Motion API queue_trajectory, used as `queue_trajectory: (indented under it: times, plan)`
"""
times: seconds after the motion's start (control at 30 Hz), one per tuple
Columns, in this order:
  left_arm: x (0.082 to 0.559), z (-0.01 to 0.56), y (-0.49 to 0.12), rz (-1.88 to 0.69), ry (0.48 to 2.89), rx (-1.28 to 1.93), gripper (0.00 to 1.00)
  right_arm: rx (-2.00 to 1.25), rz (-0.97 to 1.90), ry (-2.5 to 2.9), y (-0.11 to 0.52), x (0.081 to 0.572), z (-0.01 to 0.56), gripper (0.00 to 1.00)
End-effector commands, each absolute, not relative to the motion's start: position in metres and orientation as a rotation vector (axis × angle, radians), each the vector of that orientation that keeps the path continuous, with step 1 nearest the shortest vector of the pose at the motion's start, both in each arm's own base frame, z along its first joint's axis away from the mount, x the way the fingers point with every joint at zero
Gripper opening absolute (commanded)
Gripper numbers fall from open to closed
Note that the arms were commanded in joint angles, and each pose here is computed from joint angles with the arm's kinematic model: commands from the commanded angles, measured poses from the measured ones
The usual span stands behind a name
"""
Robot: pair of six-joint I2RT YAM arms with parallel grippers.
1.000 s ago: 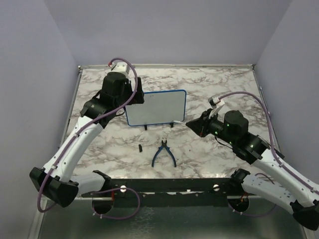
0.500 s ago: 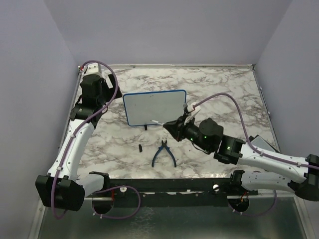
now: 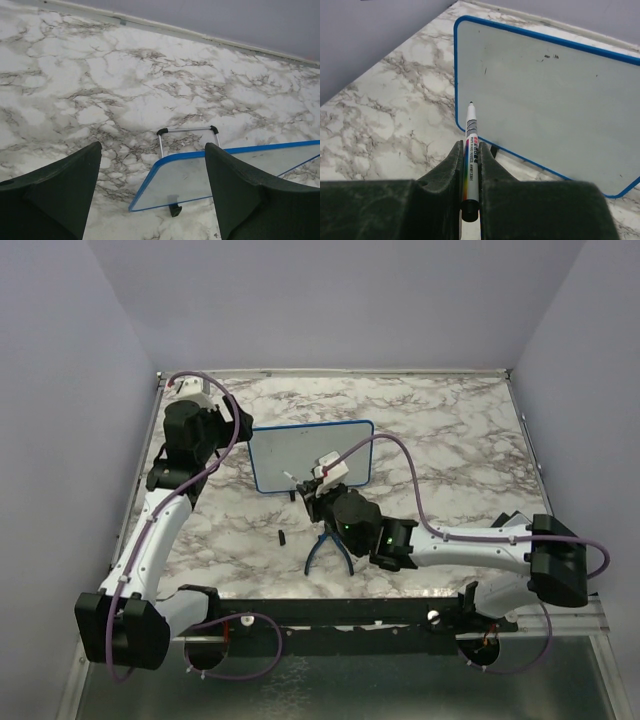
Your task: Write a sentence on the whiteboard
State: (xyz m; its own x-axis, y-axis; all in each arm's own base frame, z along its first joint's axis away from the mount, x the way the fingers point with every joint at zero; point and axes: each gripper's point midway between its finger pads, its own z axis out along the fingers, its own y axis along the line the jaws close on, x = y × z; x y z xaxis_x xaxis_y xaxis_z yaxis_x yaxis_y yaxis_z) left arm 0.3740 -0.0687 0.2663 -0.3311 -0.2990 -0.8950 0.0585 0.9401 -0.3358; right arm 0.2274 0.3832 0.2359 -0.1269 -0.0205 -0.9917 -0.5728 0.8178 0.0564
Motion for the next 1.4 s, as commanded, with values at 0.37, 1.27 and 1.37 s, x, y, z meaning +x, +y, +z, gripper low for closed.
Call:
queue_trajectory:
  times: [0.37, 1.27, 1.37]
  plan:
    - [0.383, 0.248, -0.097, -0.546, 1.883, -0.114, 0.67, -0.448, 0.478, 1.468, 0.432, 0.265, 0.268, 0.01]
    - [0.382, 0.230, -0.110, -0.623, 1.927, -0.090, 0.52, -0.510, 0.466, 1.468, 0.458, 0.290, 0.245, 0.01]
    - [0.381, 0.229, -0.111, -0.629, 1.928, -0.088, 0.51, -0.506, 0.455, 1.471, 0.458, 0.292, 0.243, 0.01]
